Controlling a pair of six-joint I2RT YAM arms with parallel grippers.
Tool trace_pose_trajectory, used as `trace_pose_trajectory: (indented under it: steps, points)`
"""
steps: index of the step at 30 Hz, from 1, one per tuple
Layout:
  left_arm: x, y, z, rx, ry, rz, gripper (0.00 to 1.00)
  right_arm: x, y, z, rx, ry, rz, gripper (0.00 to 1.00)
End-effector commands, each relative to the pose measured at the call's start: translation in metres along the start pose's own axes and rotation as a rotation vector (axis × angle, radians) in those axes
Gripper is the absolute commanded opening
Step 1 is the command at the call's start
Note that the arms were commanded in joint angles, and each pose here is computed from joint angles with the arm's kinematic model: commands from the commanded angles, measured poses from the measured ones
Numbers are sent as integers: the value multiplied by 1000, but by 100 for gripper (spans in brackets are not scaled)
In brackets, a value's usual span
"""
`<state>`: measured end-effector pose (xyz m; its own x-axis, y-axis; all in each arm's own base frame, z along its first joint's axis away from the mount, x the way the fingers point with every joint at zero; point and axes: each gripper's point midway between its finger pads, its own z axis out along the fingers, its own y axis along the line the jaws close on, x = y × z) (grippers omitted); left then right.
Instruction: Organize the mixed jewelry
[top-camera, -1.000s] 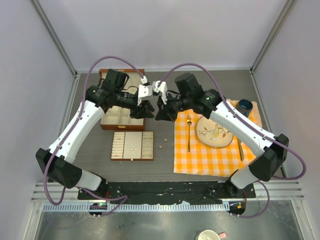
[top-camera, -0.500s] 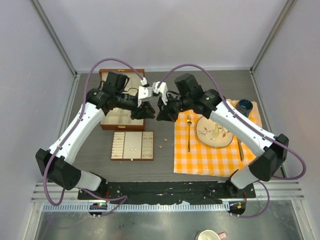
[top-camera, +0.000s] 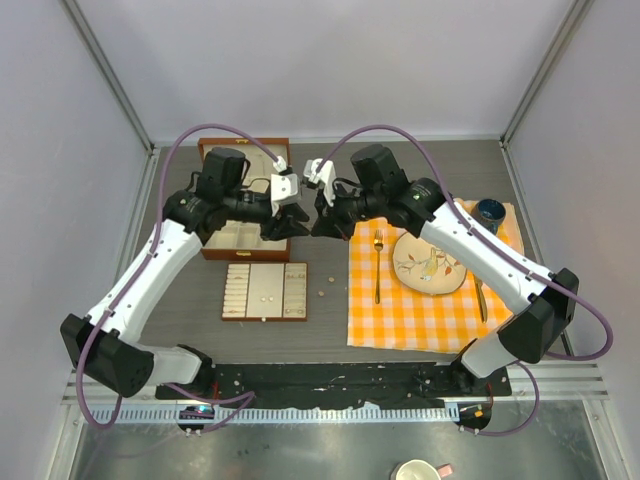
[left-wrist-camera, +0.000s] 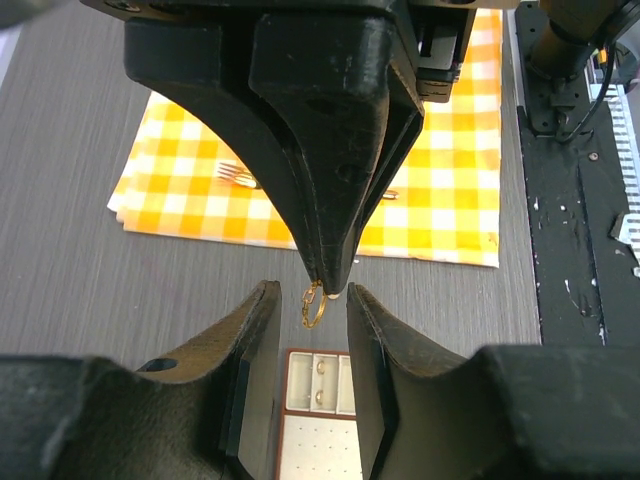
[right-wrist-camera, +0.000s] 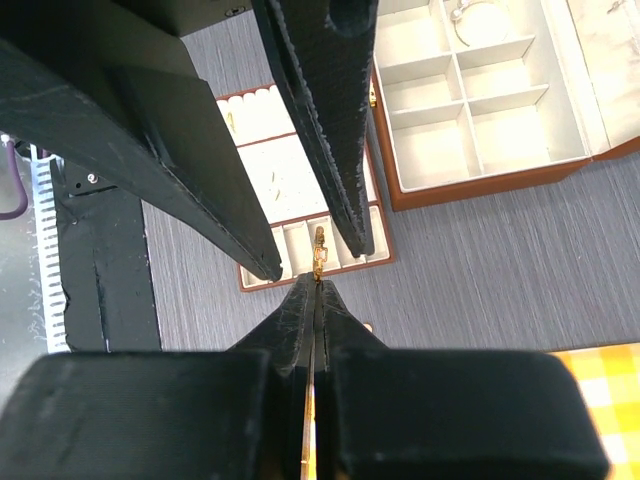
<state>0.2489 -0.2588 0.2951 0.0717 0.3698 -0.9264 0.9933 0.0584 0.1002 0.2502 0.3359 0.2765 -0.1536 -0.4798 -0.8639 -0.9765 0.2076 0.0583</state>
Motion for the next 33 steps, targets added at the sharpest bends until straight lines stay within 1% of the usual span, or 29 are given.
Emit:
trace_pose_trajectory:
  steps: [1,6,14,33]
  points:
    - [-12,6,-1,-19,-35,25,36,-29,4,-17,13,-92,-50,1]
    - [-13,10,-3,-30,-30,24,36,-32,4,-20,20,-99,-54,1]
    - [-7,11,-4,-19,-15,10,31,-31,4,-22,23,-101,-56,1]
    - [-20,5,-7,6,-60,4,29,-26,2,-18,21,-88,-51,1]
